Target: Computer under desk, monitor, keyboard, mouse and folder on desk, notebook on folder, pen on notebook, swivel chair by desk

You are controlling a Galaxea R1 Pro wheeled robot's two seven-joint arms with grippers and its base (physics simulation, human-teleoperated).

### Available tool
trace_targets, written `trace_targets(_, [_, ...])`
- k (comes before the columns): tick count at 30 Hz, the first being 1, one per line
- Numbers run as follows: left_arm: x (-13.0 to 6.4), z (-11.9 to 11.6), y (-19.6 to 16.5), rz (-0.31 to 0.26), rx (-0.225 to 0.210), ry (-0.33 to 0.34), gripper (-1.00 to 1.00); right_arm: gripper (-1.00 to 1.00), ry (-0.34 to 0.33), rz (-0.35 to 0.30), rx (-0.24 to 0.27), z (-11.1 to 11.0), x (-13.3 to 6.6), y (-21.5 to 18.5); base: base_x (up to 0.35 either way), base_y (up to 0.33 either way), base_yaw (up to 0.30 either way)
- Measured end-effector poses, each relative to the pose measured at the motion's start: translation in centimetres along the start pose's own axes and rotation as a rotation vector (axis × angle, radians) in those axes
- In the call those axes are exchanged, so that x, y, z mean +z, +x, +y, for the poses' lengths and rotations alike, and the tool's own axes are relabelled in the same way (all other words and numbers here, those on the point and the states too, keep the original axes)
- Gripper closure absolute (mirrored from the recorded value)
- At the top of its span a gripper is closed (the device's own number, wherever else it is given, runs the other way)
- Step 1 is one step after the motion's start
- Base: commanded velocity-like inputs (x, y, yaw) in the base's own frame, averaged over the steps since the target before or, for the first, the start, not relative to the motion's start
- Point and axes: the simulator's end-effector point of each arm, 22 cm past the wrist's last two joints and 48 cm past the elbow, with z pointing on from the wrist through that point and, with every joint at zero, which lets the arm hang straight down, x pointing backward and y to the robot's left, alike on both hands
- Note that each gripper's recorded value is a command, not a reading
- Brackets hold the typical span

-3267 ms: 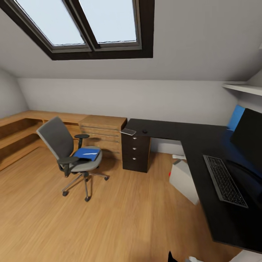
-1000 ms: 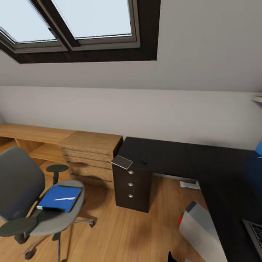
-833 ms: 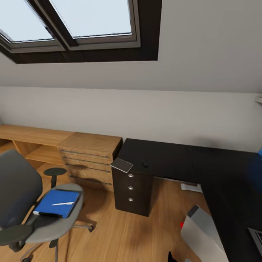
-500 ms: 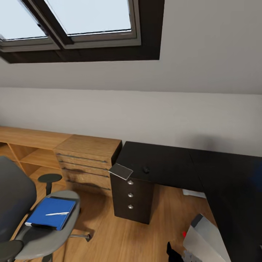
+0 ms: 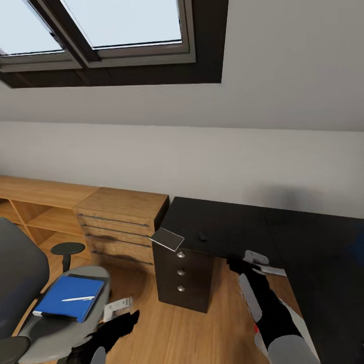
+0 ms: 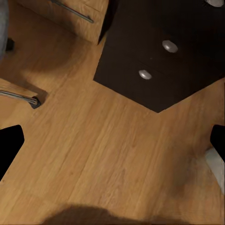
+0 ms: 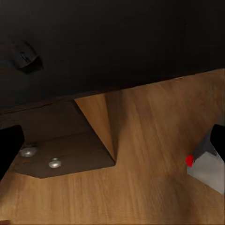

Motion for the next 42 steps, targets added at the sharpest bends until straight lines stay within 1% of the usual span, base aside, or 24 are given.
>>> trace_targets(1, [-0.4, -0.2, -0.6, -0.001, -0.001, 0.006, -1.0, -1.0, -0.004, -0.004, -0.002, 0.5, 0.1, -1.1, 0.0, 0.0, 0.0])
trace_targets(2, [-1.4, -0.9, -1.8, 0.01, 0.002, 0.022, -1.0, -1.0, -0.007, 0.009, -0.015, 1.2, 0.6, -2.4, 0.0, 0.0, 0.0])
trace_targets(3, [-1.9, -1.5, -2.2, 0.018, 0.002, 0.035, -1.0, -1.0, -0.007, 0.02, -0.023, 1.6, 0.9, -3.1, 0.0, 0.0, 0.0])
trace_targets(7, [-2.7, -3.3, -2.5, 0.04, -0.013, 0.065, -1.0, -1.0, -0.027, 0.042, -0.03, 2.6, 1.2, -4.2, 0.0, 0.0, 0.0])
trace_targets(8, [-2.8, -3.4, -2.4, 0.041, -0.013, 0.064, -1.0, -1.0, -0.033, 0.04, -0.032, 2.7, 1.2, -4.3, 0.0, 0.0, 0.0])
trace_targets(10, [-2.7, -3.4, -2.3, 0.045, -0.013, 0.064, -1.0, -1.0, -0.041, 0.03, -0.035, 2.7, 1.3, -4.4, 0.056, 0.0, 0.0])
trace_targets(11, [-2.6, -3.4, -2.0, 0.051, -0.013, 0.063, -1.0, -1.0, -0.034, 0.021, -0.04, 1.9, 1.8, -4.2, 0.156, 0.0, 0.0])
trace_targets(13, [-2.5, -3.4, -1.8, 0.056, -0.014, 0.063, -1.0, -1.0, -0.029, 0.026, -0.047, 1.3, 2.1, -3.7, 0.231, 0.0, 0.0])
trace_targets(16, [-2.5, -3.5, -1.6, 0.059, -0.014, 0.064, -1.0, -1.0, -0.037, 0.03, -0.054, 1.1, 2.4, -3.4, 0.29, 0.0, 0.0])
trace_targets(17, [-2.5, -3.5, -1.5, 0.062, -0.015, 0.065, -1.0, -1.0, -0.053, 0.031, -0.062, 1.3, 2.4, -3.2, 0.32, 0.0, 0.0])
trace_targets(18, [-2.4, -3.5, -1.4, 0.065, -0.015, 0.065, -1.0, -1.0, -0.067, 0.029, -0.077, 1.7, 2.4, -3.2, 0.324, 0.0, 0.0])
trace_targets(20, [-2.2, -3.5, -0.9, 0.077, -0.016, 0.063, -1.0, -1.0, -0.103, 0.024, -0.128, 2.5, 2.4, -3.0, 0.328, 0.0, 0.0])
trace_targets(22, [-2.1, -3.5, -0.4, 0.087, -0.014, 0.063, -1.0, -1.0, -0.125, 0.034, -0.171, 3.0, 2.5, -2.2, 0.33, 0.004, 0.0])
trace_targets(23, [-2.1, -3.6, -0.3, 0.09, -0.012, 0.064, -1.0, -1.0, -0.13, 0.038, -0.183, 3.0, 2.6, -1.9, 0.328, 0.076, 0.0])
trace_targets(24, [-2.0, -3.8, -0.1, 0.094, -0.008, 0.067, -1.0, -1.0, -0.146, 0.047, -0.216, 3.4, 2.7, -1.2, 0.324, 0.101, 0.0])
trace_targets(25, [-2.0, -3.8, -0.1, 0.095, -0.006, 0.068, -1.0, -1.0, -0.152, 0.049, -0.23, 3.5, 2.7, -1.0, 0.317, 0.142, 0.0])
trace_targets(27, [-2.0, -3.9, 0.0, 0.098, -0.004, 0.069, -1.0, -1.0, -0.179, 0.053, -0.278, 4.3, 2.6, -0.5, 0.309, 0.174, 0.0])
trace_targets(29, [-2.0, -3.9, 0.1, 0.099, -0.003, 0.069, -1.0, -1.0, -0.199, 0.055, -0.303, 4.8, 2.5, -0.1, 0.299, 0.203, 0.0])
trace_targets(31, [-2.0, -3.9, 0.1, 0.099, -0.002, 0.069, -1.0, -1.0, -0.215, 0.062, -0.322, 5.2, 2.5, 0.4, 0.269, 0.235, 0.0])
trace_targets(35, [-2.0, -3.7, -0.1, 0.093, -0.005, 0.066, -1.0, -1.0, -0.224, 0.076, -0.34, 5.1, 2.9, 2.0, 0.204, 0.28, 0.0])
trace_targets(39, [-2.0, -2.6, -0.7, 0.082, -0.03, 0.047, -1.0, -1.0, -0.221, 0.082, -0.352, 4.9, 3.1, 2.6, 0.216, 0.239, 0.0])
trace_targets(42, [-2.0, -2.3, -0.7, 0.081, -0.035, 0.044, -1.0, -1.0, -0.22, 0.07, -0.357, 4.9, 3.1, 2.5, 0.298, 0.077, 0.0])
